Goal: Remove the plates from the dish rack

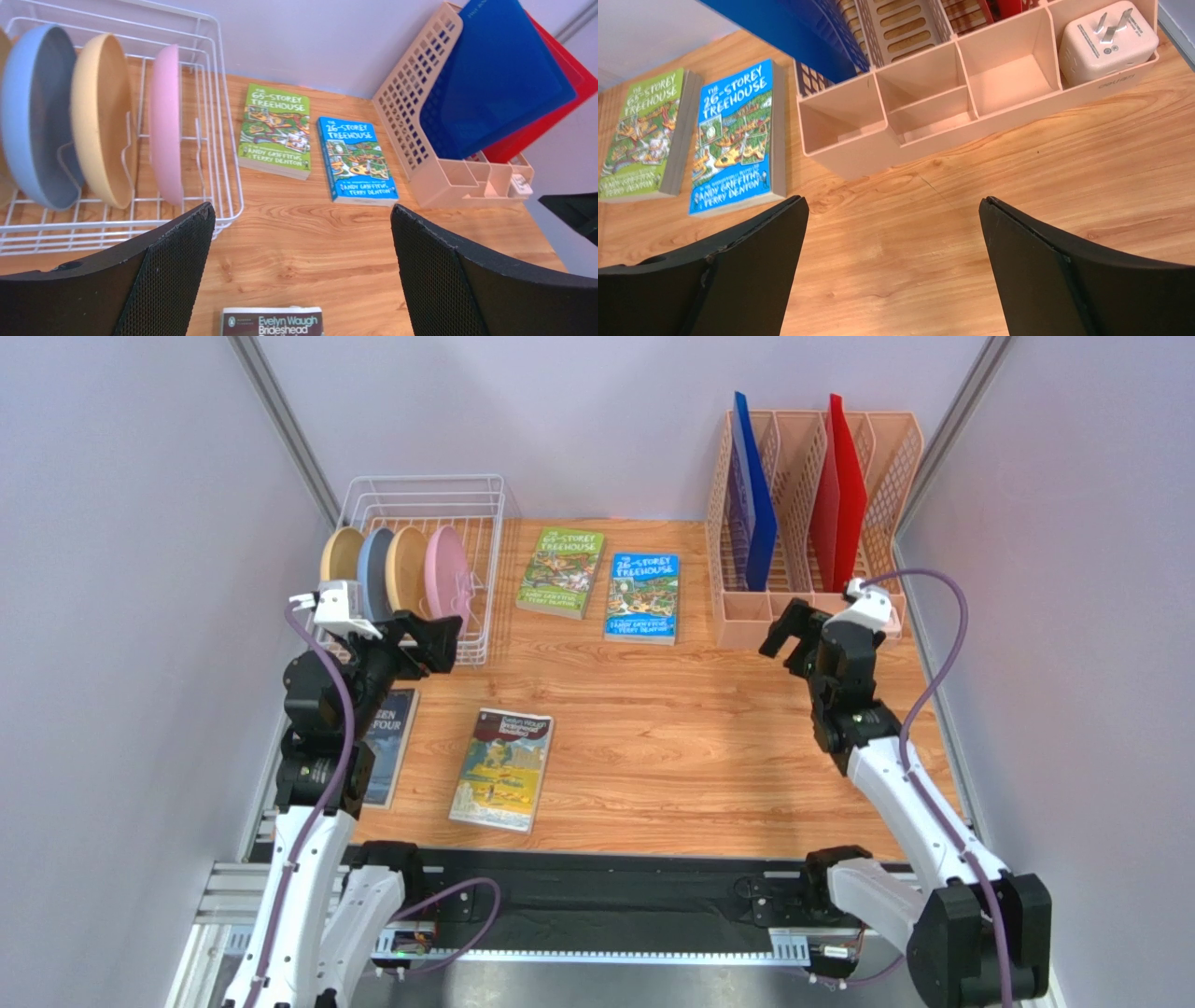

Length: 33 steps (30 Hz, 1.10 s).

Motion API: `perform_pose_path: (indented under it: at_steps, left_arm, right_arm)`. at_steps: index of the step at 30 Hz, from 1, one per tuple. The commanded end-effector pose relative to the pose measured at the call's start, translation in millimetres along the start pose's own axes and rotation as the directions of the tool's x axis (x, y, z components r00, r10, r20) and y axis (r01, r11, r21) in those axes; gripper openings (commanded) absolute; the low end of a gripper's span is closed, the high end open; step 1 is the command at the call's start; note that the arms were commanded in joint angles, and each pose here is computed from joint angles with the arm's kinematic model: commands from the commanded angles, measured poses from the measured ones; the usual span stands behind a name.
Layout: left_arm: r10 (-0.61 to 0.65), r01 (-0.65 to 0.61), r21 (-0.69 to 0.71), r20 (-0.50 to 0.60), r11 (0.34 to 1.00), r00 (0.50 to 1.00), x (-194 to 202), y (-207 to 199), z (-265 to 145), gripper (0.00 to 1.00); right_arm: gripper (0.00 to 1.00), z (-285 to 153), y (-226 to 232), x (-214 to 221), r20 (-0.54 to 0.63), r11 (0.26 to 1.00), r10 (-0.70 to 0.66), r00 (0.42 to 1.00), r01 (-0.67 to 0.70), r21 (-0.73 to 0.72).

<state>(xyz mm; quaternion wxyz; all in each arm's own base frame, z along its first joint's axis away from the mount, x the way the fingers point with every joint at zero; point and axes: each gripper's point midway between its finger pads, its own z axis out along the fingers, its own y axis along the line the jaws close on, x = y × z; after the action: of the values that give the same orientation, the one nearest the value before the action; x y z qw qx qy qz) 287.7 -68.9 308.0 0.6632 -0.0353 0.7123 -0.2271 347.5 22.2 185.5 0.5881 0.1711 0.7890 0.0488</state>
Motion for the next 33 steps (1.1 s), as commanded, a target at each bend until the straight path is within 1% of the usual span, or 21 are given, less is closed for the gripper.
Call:
perform_pose_path:
  at_steps: [1, 2, 3, 4, 5, 6, 7, 8, 9, 10, 14, 15, 16, 18, 19, 21, 22, 23, 25, 26, 33]
  left_arm:
    - [0.048, -0.049, 0.024, 0.052, 0.999, 0.998, -20.3, -8.4, -1.6, 1.00]
    - [0.045, -0.048, 0.049, 0.064, 0.998, 0.997, -9.7, -8.0, -2.1, 1.00]
    - [0.046, -0.062, 0.083, 0.177, 0.995, 0.983, -29.9, -15.6, -1.4, 1.00]
    - [0.023, -0.044, 0.092, 0.212, 0.995, 0.977, -33.0, -16.2, -1.6, 1.00]
    - [0.025, -0.043, 0.072, 0.235, 0.996, 0.972, -38.2, -12.9, 0.1, 1.00]
    - [0.046, -0.055, 0.043, 0.201, 0.998, 0.979, -35.4, -7.9, 3.0, 1.00]
    - [0.107, -0.110, 0.003, 0.171, 0.994, 0.979, -36.6, -1.5, 6.3, 0.97]
    - [0.133, -0.130, -0.030, 0.147, 0.991, 0.980, -46.0, 2.8, 16.5, 0.95]
    - [0.147, -0.141, -0.063, 0.106, 0.988, 0.983, -42.2, 10.6, 22.3, 0.88]
    - [0.180, -0.173, -0.086, 0.093, 0.981, 0.979, -43.4, 16.5, 29.1, 0.86]
    - [0.248, -0.230, -0.233, 0.049, 0.945, 0.968, -40.5, 51.2, 63.5, 0.85]
    - [0.270, -0.250, -0.237, 0.053, 0.939, 0.961, -41.3, 50.4, 71.6, 0.84]
    - [0.294, -0.270, -0.286, 0.042, 0.919, 0.955, -41.4, 58.1, 76.5, 0.84]
    - [0.361, -0.352, -0.300, -0.027, 0.887, 0.932, -30.3, 58.7, 99.6, 0.82]
    - [0.379, -0.384, -0.334, -0.082, 0.861, 0.922, -18.1, 68.8, 111.6, 0.80]
    - [0.441, -0.442, -0.352, -0.089, 0.825, 0.893, -24.3, 61.9, 124.3, 0.79]
    - [0.443, -0.452, -0.360, -0.111, 0.816, 0.889, -17.5, 65.7, 131.3, 0.79]
    - [0.444, -0.450, -0.363, -0.104, 0.816, 0.890, -23.0, 63.1, 137.0, 0.79]
    - [0.453, -0.477, -0.397, -0.159, 0.784, 0.877, -15.7, 73.2, 145.1, 0.78]
    - [0.457, -0.478, -0.403, -0.154, 0.780, 0.876, -21.1, 71.1, 149.5, 0.78]
    - [0.452, -0.513, -0.470, -0.244, 0.719, 0.858, 1.8, 94.0, 164.1, 0.77]
  right_arm:
    - [1.00, -2.6, -6.2, -6.7, -0.098, 0.993, 0.044, 0.994, -0.032, 0.116]
    - [1.00, -0.7, -7.7, 1.9, -0.123, 0.993, 0.024, 0.992, -0.010, 0.113]
    - [1.00, -0.2, -6.3, 6.9, -0.135, 0.996, 0.013, 0.991, 0.000, 0.094]
    - [1.00, 0.4, 1.9, 10.4, -0.147, 0.999, -0.014, 0.989, 0.019, 0.036]
    - [1.00, 0.0, 2.0, 16.0, -0.157, 0.999, -0.022, 0.987, 0.026, 0.024]
    - [1.00, -1.5, 4.2, 15.2, -0.152, 0.999, -0.033, 0.988, 0.034, 0.004]
    - [1.00, -2.7, 7.1, 14.6, -0.149, 0.999, -0.040, 0.988, 0.038, -0.017]
    - [1.00, -3.7, 7.8, 14.2, -0.146, 0.999, -0.039, 0.988, 0.036, -0.023]
    - [1.00, -5.4, 9.0, 13.5, -0.143, 0.999, -0.040, 0.989, 0.035, -0.032]
    - [1.00, -5.8, 13.3, 13.6, -0.145, 0.998, -0.040, 0.989, 0.032, -0.056]
    - [1.00, -6.0, 19.8, 16.7, -0.159, 0.995, -0.044, 0.986, 0.029, -0.093]
    - [1.00, -5.5, 19.7, 17.3, -0.166, 0.996, -0.044, 0.985, 0.029, -0.090]
    - [1.00, -4.6, 19.1, 18.7, -0.176, 0.996, -0.046, 0.983, 0.032, -0.085]
    - [1.00, -3.3, 19.6, 20.2, -0.186, 0.996, -0.047, 0.981, 0.032, -0.084]
    - [1.00, -2.6, 22.4, 21.6, -0.192, 0.995, -0.044, 0.980, 0.026, -0.097]
    - [1.00, -1.4, 23.8, 22.2, -0.195, 0.994, -0.043, 0.980, 0.024, -0.102]
    - [1.00, -1.2, 23.5, 23.9, -0.202, 0.995, -0.043, 0.979, 0.023, -0.101]
    - [1.00, -1.4, 23.2, 22.9, -0.200, 0.995, -0.043, 0.979, 0.024, -0.101]
    - [1.00, -1.6, 21.7, 23.4, -0.199, 0.995, -0.046, 0.979, 0.028, -0.093]
    - [1.00, -1.9, 21.4, 23.6, -0.199, 0.995, -0.048, 0.979, 0.029, -0.093]
    - [1.00, 2.9, 19.7, 30.2, -0.221, 0.996, -0.051, 0.974, 0.034, -0.081]
